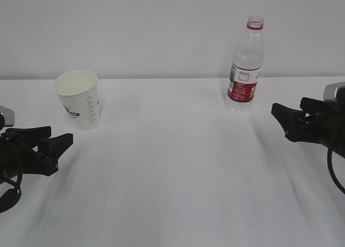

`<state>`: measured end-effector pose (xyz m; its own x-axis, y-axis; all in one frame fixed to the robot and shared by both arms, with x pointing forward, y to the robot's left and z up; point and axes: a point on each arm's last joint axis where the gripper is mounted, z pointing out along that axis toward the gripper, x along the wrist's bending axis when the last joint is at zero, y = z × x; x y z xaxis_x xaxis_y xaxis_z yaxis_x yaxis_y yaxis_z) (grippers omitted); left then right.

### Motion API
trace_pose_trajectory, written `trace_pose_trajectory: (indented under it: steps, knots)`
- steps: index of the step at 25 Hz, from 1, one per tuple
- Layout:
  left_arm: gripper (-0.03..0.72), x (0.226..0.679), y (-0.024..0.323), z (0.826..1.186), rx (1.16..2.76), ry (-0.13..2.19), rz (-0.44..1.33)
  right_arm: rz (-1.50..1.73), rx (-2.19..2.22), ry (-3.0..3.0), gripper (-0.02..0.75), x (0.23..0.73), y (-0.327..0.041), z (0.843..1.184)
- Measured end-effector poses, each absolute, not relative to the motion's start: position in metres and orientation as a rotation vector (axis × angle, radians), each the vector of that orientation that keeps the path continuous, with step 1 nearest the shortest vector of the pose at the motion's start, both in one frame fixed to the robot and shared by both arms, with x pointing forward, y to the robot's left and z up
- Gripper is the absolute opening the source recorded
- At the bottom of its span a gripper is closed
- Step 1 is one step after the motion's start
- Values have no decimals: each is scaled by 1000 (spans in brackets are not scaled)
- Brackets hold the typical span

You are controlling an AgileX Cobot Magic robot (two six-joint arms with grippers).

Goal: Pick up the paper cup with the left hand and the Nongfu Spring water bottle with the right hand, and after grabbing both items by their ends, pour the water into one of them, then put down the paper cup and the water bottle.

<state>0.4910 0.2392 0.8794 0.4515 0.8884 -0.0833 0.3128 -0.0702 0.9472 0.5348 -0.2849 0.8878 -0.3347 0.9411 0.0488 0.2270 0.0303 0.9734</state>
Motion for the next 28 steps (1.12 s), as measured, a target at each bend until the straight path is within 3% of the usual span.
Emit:
trace_pose_trajectory:
  steps: [24,28]
  knots:
    - [478,501,238,874,1622,1063,668,1388,1059,1734,627,600,-281,872]
    - [521,508,237,870,1624,1066,666,1362,1033,1763,627,610,-277,876]
